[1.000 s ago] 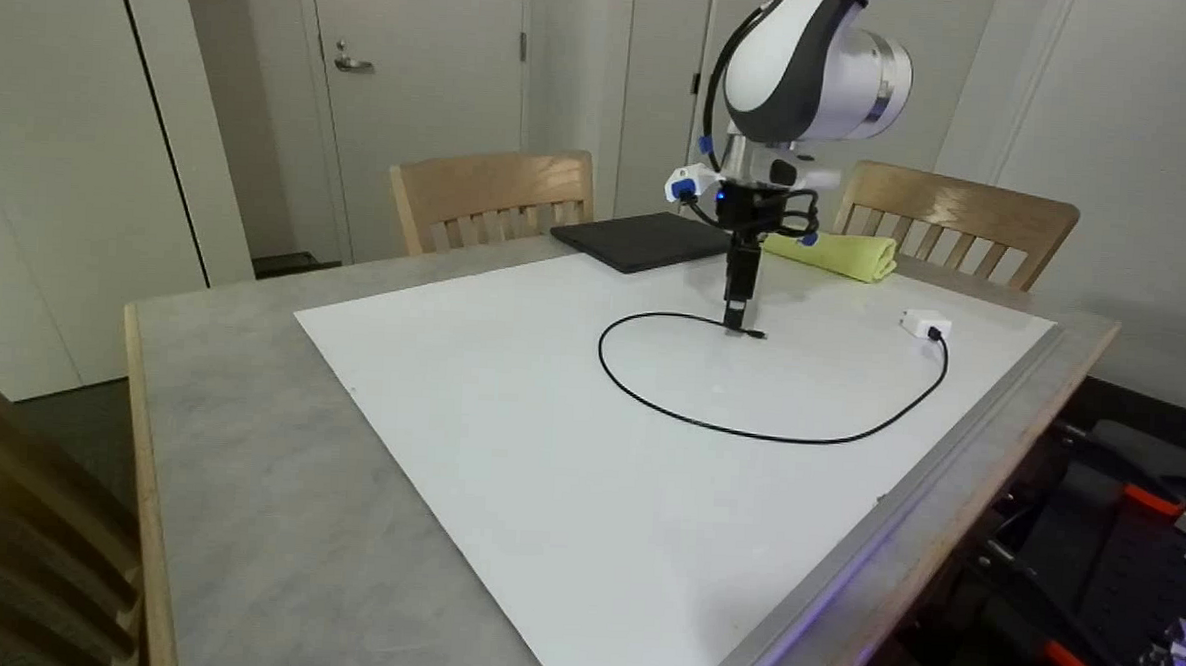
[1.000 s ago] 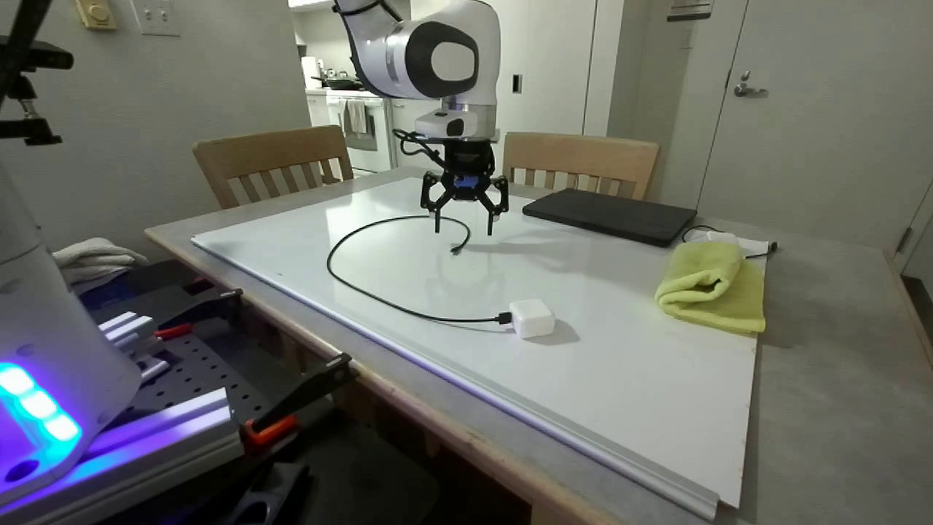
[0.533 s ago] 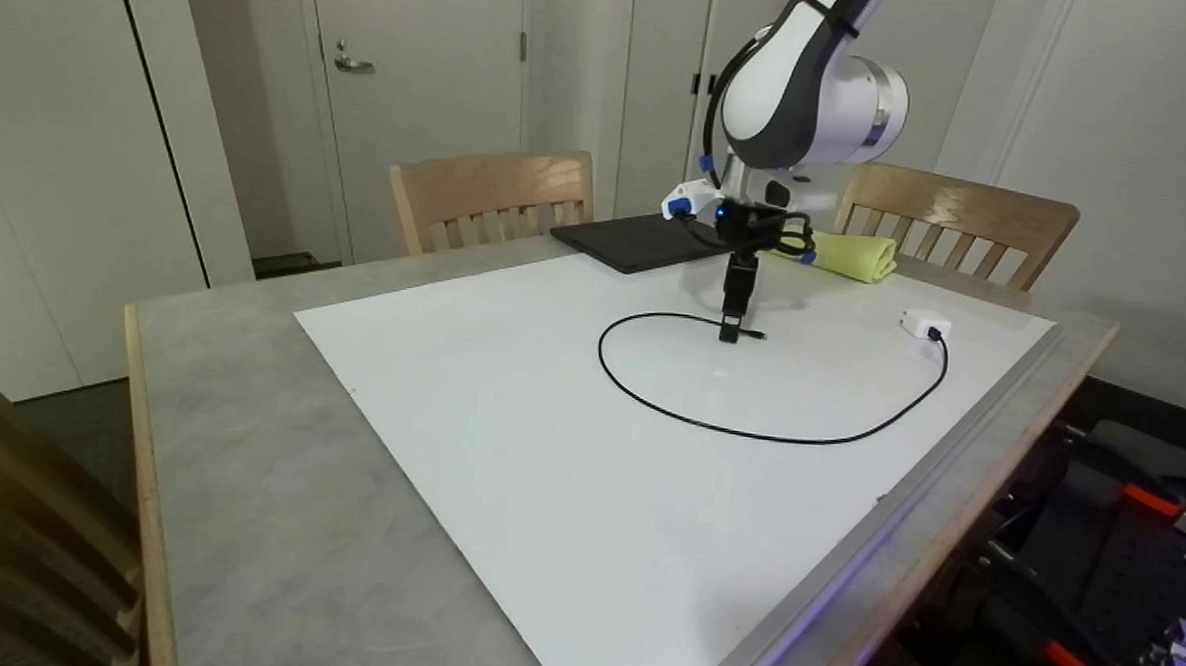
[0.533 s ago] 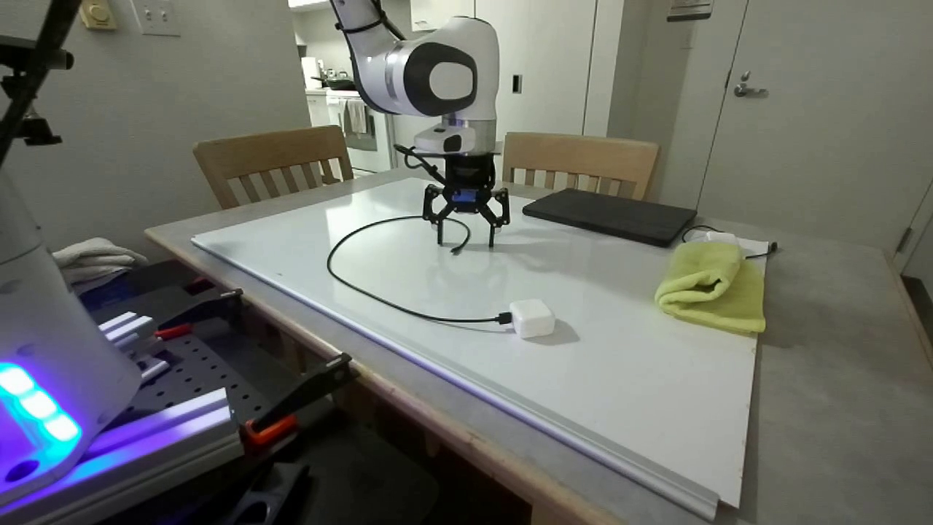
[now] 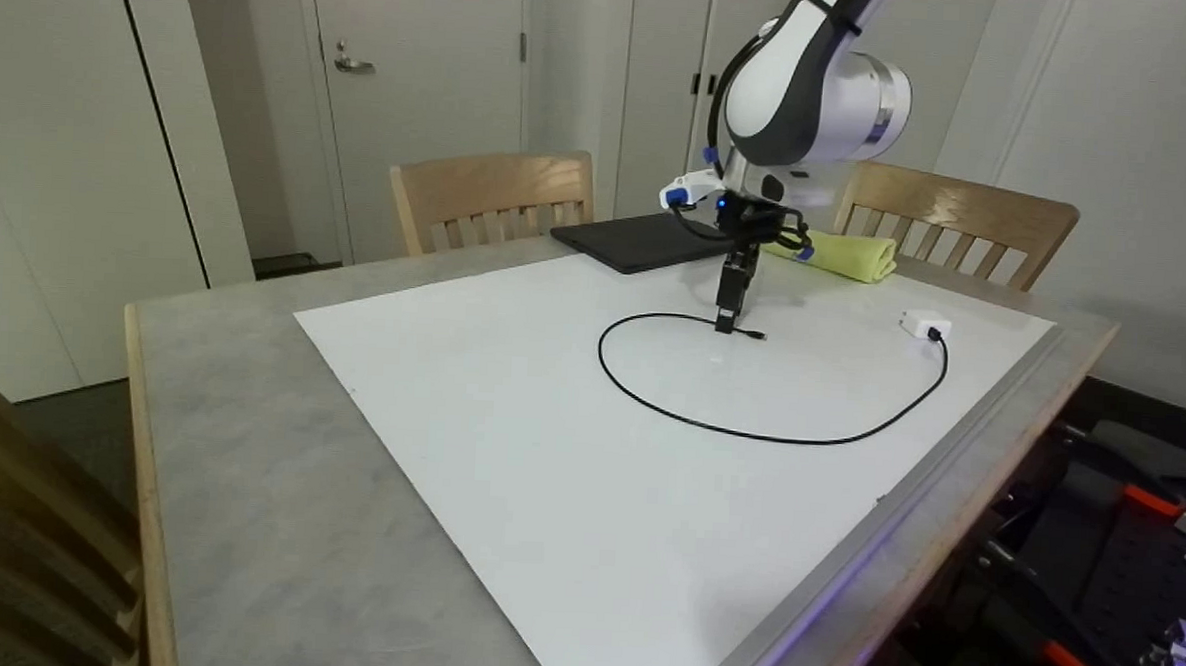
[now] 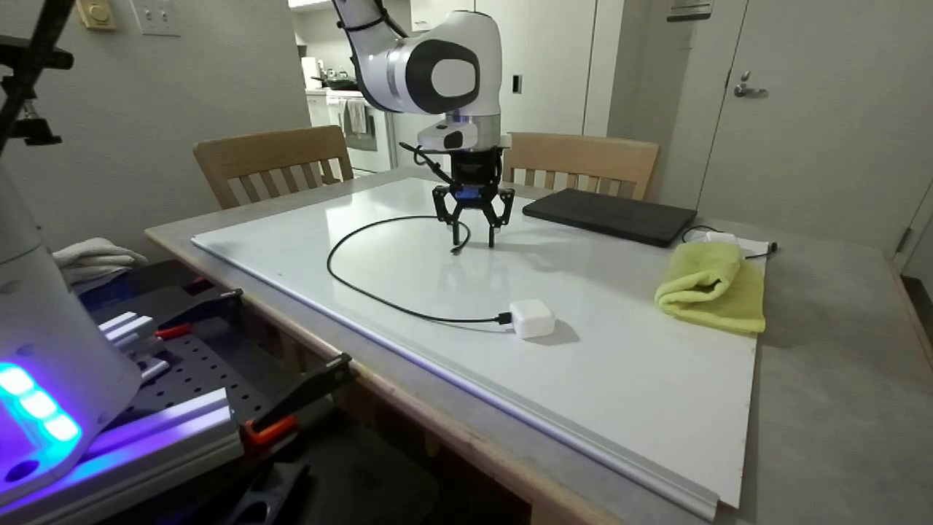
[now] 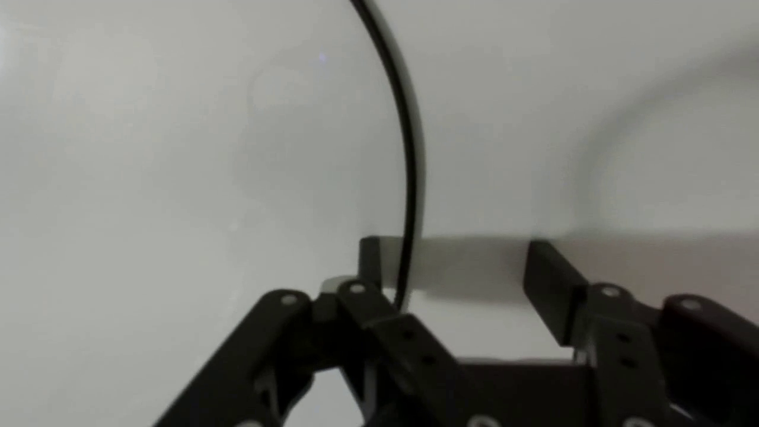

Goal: Uncoil the black charger

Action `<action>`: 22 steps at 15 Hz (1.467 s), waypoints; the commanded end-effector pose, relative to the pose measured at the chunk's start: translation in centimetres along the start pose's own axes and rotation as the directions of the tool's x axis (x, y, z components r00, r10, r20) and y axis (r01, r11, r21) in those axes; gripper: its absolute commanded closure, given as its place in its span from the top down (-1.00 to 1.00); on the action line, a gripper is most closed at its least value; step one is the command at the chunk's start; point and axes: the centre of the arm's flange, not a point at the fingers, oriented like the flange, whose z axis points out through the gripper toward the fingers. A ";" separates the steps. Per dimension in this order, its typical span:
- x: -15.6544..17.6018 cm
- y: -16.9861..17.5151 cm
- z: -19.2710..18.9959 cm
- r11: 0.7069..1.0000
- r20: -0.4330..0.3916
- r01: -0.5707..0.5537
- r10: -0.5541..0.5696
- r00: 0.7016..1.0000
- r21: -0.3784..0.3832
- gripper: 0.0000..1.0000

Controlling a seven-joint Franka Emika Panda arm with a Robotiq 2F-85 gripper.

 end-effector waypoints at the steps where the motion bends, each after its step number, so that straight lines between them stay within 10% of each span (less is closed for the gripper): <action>1: 0.1 0.2 0.8 0.999 0.013 -0.027 0.027 1.000 0.027 -0.32; 7: -0.9 0.7 0.4 1.000 0.015 -0.006 0.005 1.000 0.023 -1.00; 13: -2.1 0.9 -0.7 0.986 0.004 0.168 -0.168 0.986 -0.003 -0.98; 18: -4.7 2.6 -2.2 0.904 0.072 0.426 -0.427 0.901 0.028 -0.98; 19: -4.0 2.6 -1.7 0.938 0.040 0.345 -0.346 0.937 0.030 -0.92; 22: -5.0 3.4 -2.1 0.914 0.056 0.403 -0.405 0.913 0.034 -0.92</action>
